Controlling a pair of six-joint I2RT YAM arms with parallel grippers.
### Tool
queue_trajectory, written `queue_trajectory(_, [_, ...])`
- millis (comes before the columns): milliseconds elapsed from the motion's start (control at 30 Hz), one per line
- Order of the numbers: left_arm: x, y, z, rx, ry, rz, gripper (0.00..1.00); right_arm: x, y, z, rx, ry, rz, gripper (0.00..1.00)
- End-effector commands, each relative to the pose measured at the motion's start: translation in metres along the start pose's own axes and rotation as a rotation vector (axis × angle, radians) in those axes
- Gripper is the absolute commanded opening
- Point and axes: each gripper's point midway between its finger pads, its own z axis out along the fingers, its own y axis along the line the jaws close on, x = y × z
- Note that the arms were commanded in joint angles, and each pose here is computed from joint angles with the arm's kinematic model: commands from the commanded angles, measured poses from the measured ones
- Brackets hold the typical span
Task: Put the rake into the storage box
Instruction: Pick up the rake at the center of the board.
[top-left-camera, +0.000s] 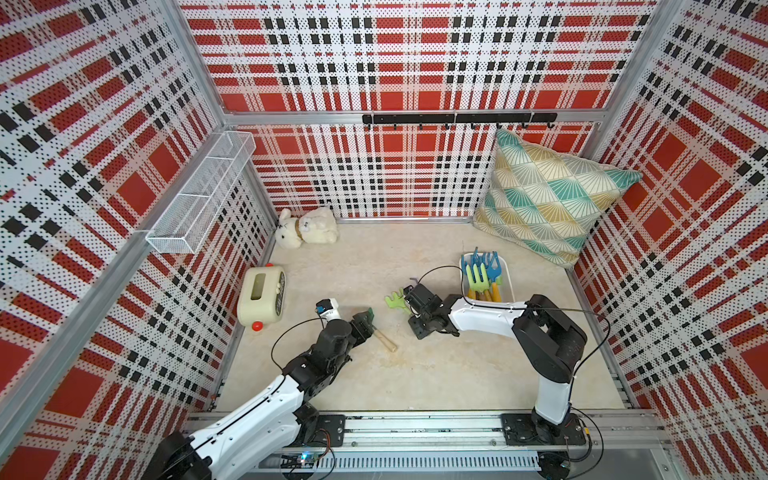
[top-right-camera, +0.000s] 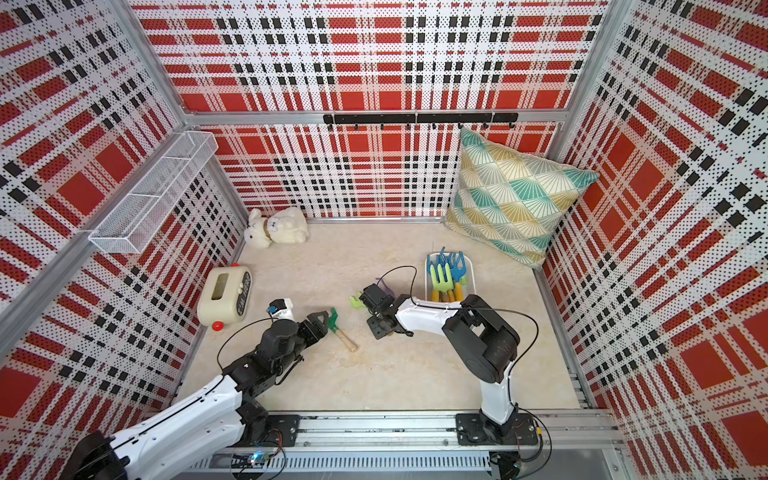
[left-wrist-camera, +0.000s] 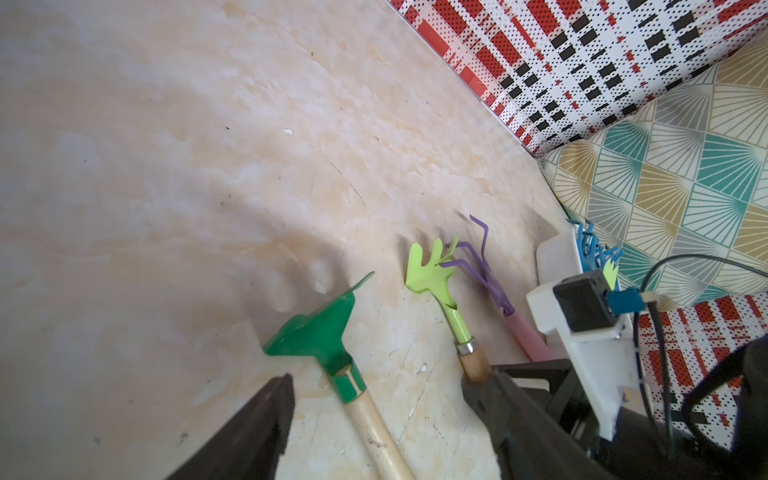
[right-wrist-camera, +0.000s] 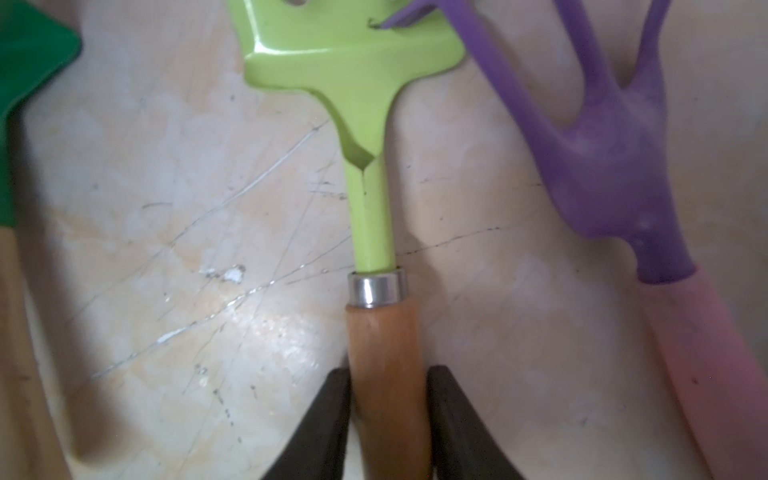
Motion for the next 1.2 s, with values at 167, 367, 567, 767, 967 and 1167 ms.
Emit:
queue_trajectory(167, [-0.002,0.002,-0.003,-0.008,0.0,-0.01,0.78,0.006,0.019,-0.024,-0.113,0.006,0.005,0.09])
queue_trajectory(367, [-0.002,0.004,-0.006,-0.002,-0.004,-0.023,0.78,-0.002,0.043,-0.045,-0.265,-0.016,0.022,0.03])
queue_trajectory(567, [-0.001,0.013,-0.005,-0.017,-0.027,-0.037,0.78,-0.007,0.054,-0.064,-0.4,-0.044,0.063,0.02])
queue_trajectory(767, [0.001,0.02,-0.007,-0.021,-0.029,-0.047,0.78,-0.014,0.068,-0.073,-0.604,-0.028,0.124,0.0])
queue_trajectory(967, [-0.006,0.017,-0.012,0.017,-0.056,-0.05,0.78,-0.022,0.079,-0.089,-0.761,-0.026,0.181,0.0])
queue_trajectory(1167, [-0.008,0.016,-0.007,0.025,-0.038,-0.015,0.78,-0.036,0.086,-0.116,-0.885,-0.051,0.245,0.0])
